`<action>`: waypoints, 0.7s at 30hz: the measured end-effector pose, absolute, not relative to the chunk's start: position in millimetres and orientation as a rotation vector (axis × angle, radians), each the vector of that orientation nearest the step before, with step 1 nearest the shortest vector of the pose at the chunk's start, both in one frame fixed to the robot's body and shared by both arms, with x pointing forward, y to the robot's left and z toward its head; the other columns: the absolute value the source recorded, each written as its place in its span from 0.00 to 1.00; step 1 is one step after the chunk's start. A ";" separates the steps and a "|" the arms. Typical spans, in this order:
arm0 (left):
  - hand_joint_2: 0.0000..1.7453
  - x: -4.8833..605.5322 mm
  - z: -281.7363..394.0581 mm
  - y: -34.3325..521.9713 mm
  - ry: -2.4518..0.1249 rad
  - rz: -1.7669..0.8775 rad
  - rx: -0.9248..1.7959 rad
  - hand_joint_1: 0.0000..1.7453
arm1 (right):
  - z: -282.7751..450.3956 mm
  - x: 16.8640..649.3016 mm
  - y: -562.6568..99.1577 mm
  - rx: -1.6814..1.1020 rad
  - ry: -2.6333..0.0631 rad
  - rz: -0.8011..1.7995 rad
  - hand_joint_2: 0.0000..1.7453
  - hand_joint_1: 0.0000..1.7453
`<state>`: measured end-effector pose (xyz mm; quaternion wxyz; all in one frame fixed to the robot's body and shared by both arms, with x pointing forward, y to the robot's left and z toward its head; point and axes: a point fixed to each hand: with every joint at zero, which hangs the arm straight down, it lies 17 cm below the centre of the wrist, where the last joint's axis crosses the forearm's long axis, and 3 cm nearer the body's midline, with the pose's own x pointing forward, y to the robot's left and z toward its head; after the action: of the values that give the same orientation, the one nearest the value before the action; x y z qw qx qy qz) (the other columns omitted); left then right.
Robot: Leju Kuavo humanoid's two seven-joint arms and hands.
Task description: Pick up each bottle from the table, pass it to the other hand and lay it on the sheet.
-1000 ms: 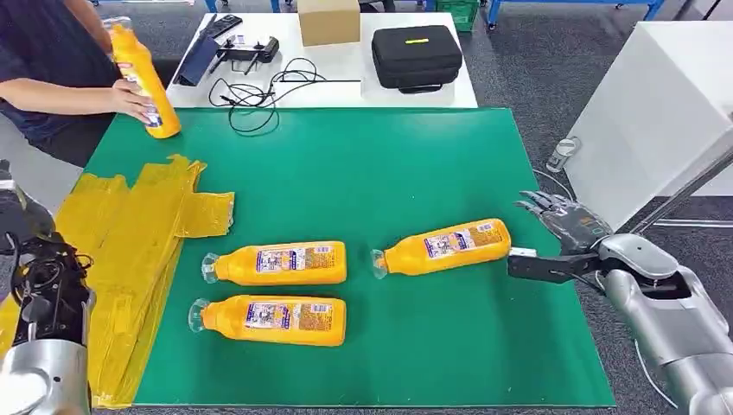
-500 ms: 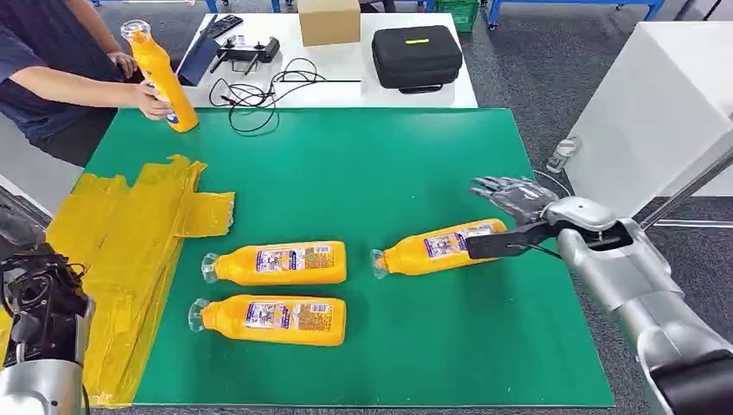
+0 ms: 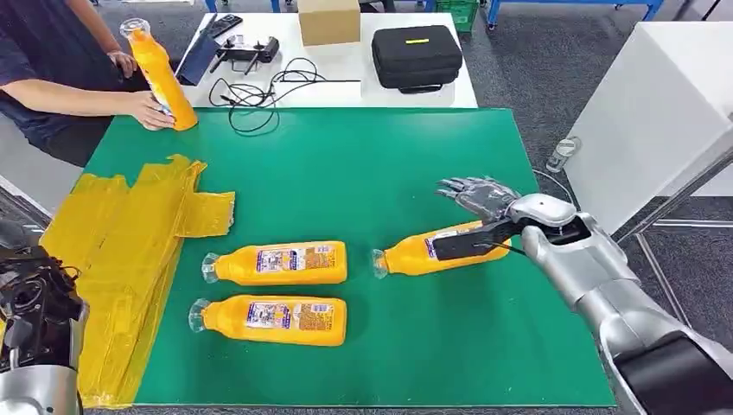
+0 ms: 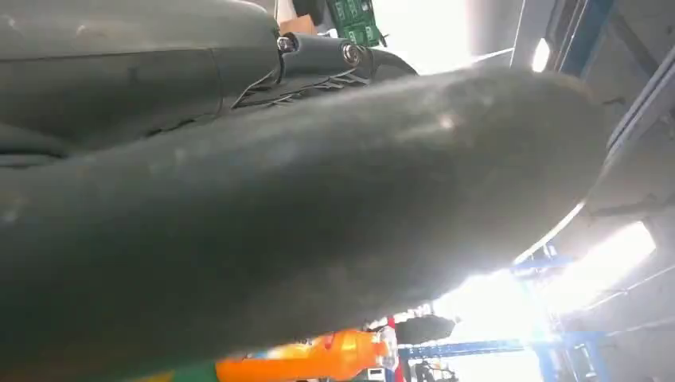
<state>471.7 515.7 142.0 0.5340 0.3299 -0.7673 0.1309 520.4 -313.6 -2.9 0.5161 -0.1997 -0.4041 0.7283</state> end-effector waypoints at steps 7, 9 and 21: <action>0.00 470.5 146.2 517.9 -1.830 0.319 0.817 0.00 | -23.8 509.4 -253.5 -0.423 -0.954 1.759 1.00 0.00; 0.00 470.6 146.5 517.6 -1.831 0.321 0.819 0.00 | -30.0 503.4 -245.1 -0.395 -0.931 1.766 1.00 0.00; 0.00 482.4 150.1 504.5 -1.832 0.333 0.810 0.00 | -81.3 458.4 -271.7 -0.329 -0.738 1.731 1.00 0.00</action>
<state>482.4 504.5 150.1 0.5273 0.3389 -0.7667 0.1391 458.4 -271.7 -81.3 0.5774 -0.1407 -0.3153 0.7398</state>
